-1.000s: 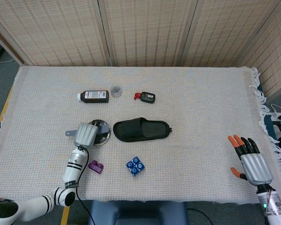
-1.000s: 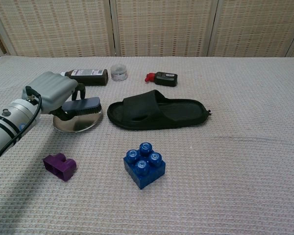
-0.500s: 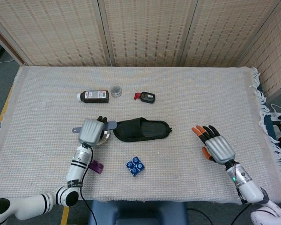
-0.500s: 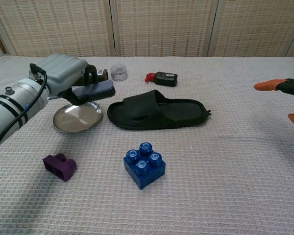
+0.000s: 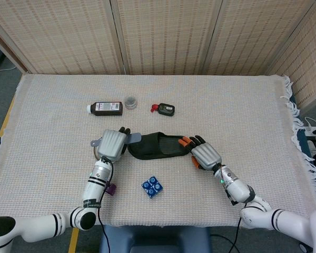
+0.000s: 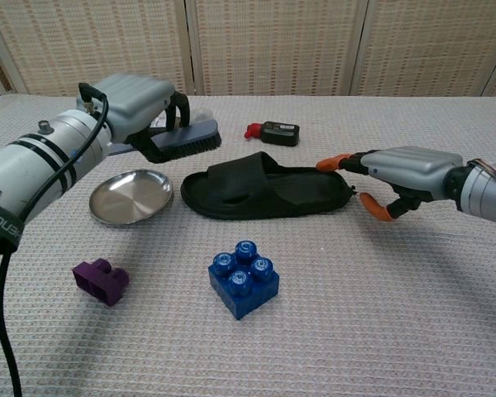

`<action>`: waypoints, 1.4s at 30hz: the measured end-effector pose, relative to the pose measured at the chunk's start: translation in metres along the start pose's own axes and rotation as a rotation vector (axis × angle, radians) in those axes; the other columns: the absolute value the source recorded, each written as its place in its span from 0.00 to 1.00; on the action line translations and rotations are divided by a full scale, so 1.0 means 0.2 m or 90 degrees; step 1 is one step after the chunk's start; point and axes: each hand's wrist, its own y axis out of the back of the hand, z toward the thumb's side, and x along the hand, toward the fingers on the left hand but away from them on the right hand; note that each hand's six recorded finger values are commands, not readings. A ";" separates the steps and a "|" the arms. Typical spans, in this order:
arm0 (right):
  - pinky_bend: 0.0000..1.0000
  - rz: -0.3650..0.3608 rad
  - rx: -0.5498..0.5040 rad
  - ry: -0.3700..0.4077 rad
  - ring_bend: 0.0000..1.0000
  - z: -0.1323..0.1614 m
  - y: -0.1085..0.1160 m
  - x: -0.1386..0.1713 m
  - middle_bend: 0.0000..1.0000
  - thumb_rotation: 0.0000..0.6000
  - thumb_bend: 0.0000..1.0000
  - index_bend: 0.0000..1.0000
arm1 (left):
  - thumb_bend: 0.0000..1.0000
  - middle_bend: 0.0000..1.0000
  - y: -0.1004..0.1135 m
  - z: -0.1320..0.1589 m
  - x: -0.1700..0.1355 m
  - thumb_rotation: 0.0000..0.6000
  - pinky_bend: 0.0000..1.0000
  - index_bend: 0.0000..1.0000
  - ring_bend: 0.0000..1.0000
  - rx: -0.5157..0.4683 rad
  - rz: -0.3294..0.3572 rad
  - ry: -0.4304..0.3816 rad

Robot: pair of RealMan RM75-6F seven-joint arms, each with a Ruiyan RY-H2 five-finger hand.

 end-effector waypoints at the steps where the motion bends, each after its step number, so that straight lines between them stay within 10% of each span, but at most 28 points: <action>1: 0.00 0.004 0.005 0.003 0.00 0.01 -0.01 -0.01 0.00 1.00 0.69 0.00 | 0.38 0.55 0.00 0.01 0.00 1.00 1.00 0.50 0.89 0.000 -0.001 -0.001; 42: 0.00 0.076 0.057 0.006 0.00 0.04 -0.12 0.00 0.00 1.00 0.69 0.00 | 0.38 0.54 -0.15 0.31 0.04 1.00 1.00 0.50 0.89 0.090 0.032 -0.063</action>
